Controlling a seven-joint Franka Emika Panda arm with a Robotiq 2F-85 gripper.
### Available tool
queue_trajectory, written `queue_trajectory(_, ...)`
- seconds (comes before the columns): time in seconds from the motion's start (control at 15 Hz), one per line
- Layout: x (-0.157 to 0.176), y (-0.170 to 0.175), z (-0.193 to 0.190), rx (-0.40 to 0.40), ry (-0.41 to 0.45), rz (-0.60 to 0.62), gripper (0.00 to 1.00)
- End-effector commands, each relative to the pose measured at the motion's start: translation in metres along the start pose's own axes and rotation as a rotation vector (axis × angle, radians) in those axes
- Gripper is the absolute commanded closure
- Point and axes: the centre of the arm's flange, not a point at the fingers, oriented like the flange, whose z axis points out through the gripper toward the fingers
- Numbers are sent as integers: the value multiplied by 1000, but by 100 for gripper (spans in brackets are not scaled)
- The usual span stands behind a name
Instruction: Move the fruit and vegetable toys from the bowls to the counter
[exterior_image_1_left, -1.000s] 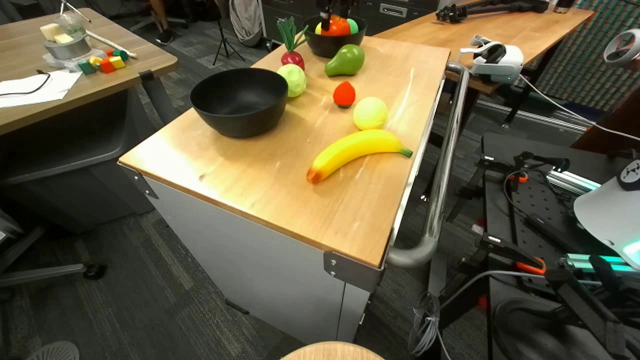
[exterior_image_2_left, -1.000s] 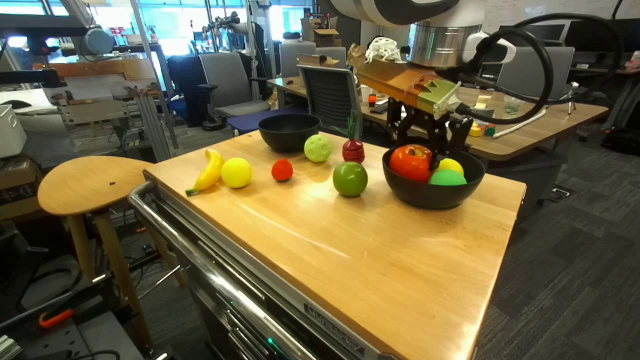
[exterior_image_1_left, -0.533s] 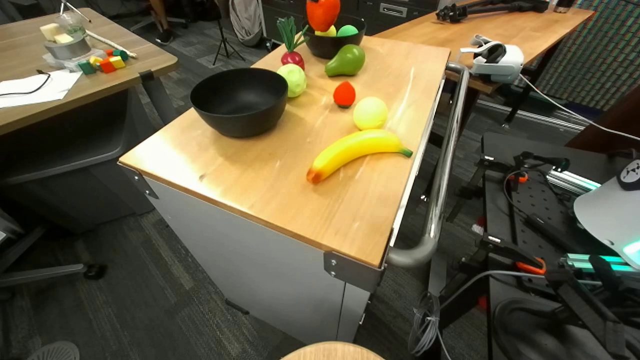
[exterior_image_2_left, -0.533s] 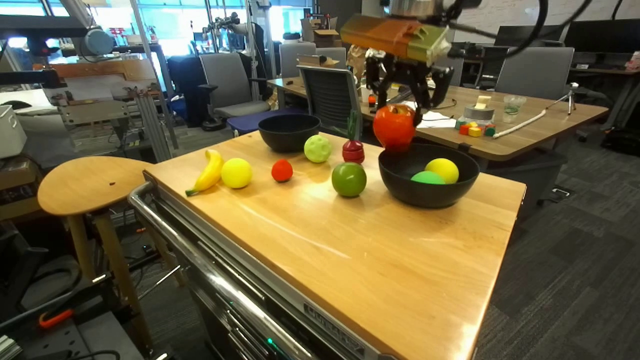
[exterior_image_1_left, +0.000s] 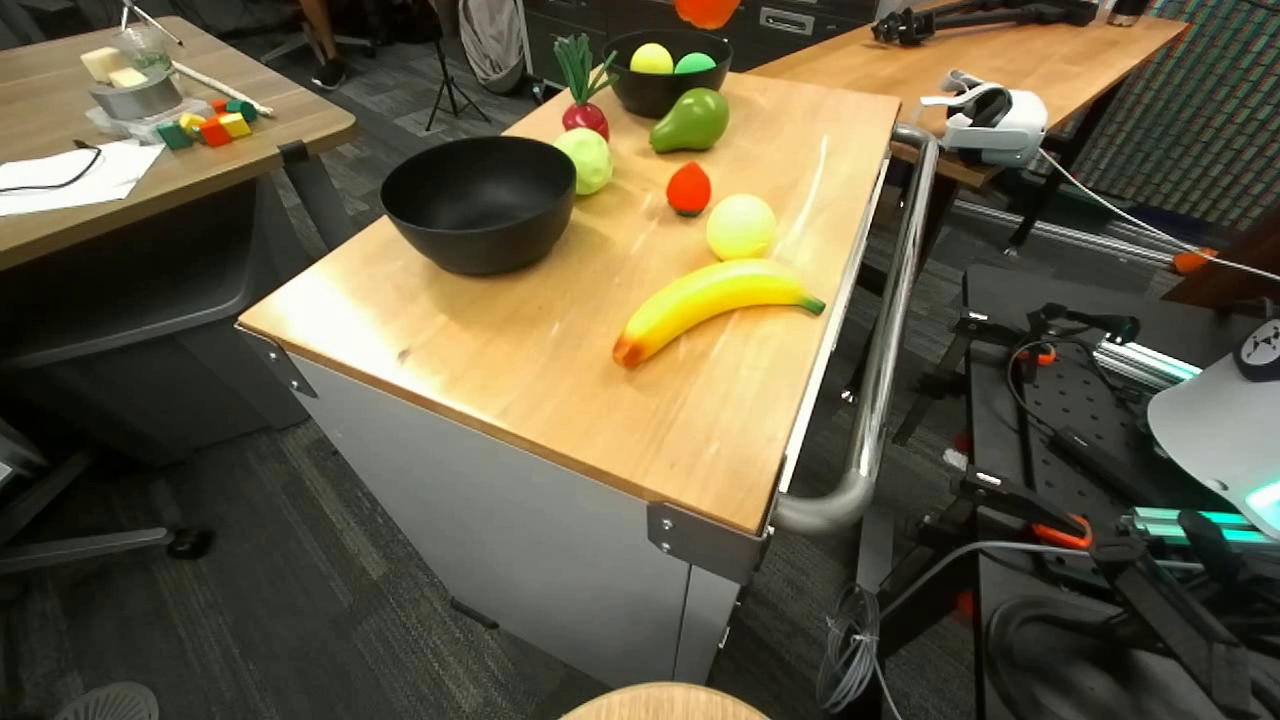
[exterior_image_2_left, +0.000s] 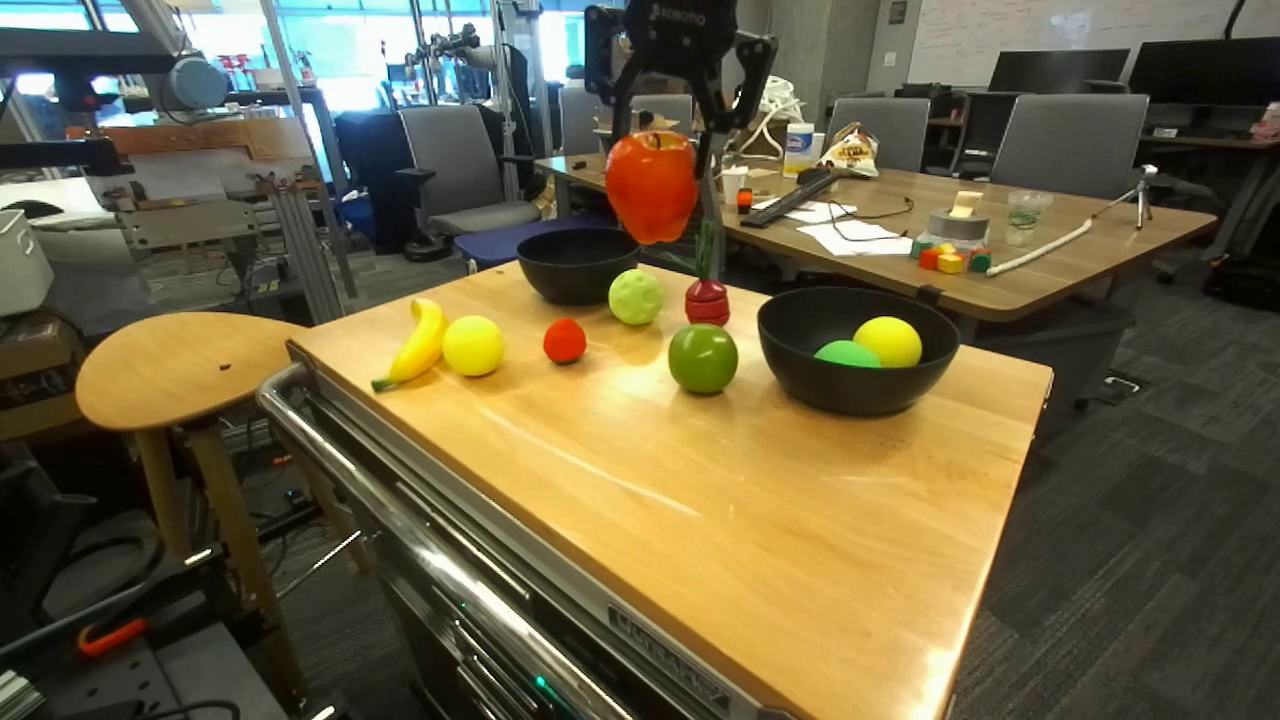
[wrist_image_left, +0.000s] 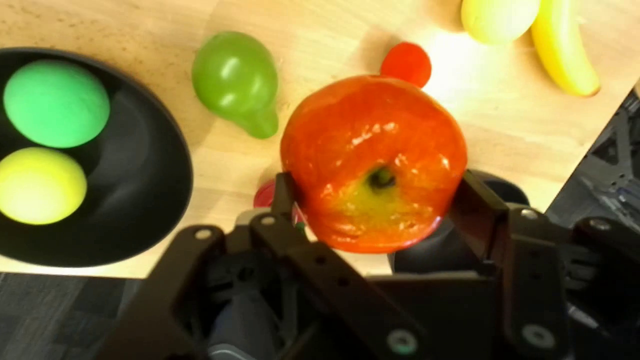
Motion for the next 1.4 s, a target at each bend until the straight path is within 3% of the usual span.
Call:
queue_trajectory(0.0, -41, -14, 40, 7, -33, -88, 50)
queue_trajectory(0.33, -78, -12, 101, 31, -33, -209, 50)
queue_trajectory(0.6, -92, -7, 124, 29, -57, -279, 50)
queue_trajectory(0.67, -94, -7, 125, 35, -64, -287, 6)
queue_trajectory(0.73, -94, -8, 124, 41, -69, -293, 6)
queue_trajectory(0.8, -92, -9, 118, 43, -70, -305, 0)
queue_trajectory(1.07, -70, -11, 74, 12, -58, -323, 0)
queue_trajectory(1.33, -33, 27, 20, -77, 75, -265, 0)
